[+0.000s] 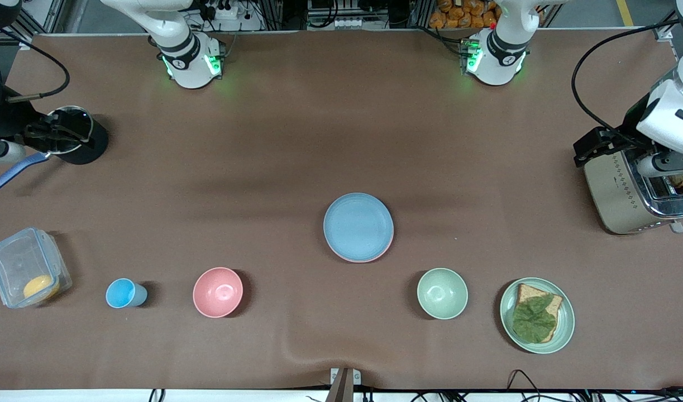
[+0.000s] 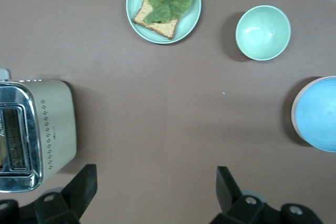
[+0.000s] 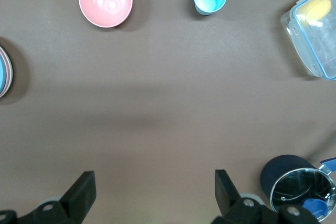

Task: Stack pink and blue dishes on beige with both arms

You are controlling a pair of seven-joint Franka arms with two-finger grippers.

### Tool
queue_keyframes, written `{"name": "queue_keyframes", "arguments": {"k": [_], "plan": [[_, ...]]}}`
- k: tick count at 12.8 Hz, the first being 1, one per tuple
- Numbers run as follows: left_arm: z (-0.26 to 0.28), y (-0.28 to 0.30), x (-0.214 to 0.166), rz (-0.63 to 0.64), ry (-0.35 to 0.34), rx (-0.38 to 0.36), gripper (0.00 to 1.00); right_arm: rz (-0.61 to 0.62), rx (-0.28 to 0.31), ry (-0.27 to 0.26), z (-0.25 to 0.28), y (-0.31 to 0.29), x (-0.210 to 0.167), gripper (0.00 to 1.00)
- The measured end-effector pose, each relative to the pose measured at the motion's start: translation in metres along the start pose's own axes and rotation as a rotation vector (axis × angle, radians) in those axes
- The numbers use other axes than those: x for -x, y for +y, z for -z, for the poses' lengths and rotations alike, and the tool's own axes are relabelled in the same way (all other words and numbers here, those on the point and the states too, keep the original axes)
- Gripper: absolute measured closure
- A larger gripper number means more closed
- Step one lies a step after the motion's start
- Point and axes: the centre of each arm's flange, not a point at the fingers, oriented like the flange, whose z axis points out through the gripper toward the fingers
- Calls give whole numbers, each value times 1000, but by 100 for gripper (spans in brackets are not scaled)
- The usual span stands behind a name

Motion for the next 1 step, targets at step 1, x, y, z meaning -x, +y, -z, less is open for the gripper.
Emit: {"name": "queue_keyframes", "arguments": {"k": [1], "plan": [[3,1,0,-1,6,3,0,-2,1,-1,0,1,0,0]]}}
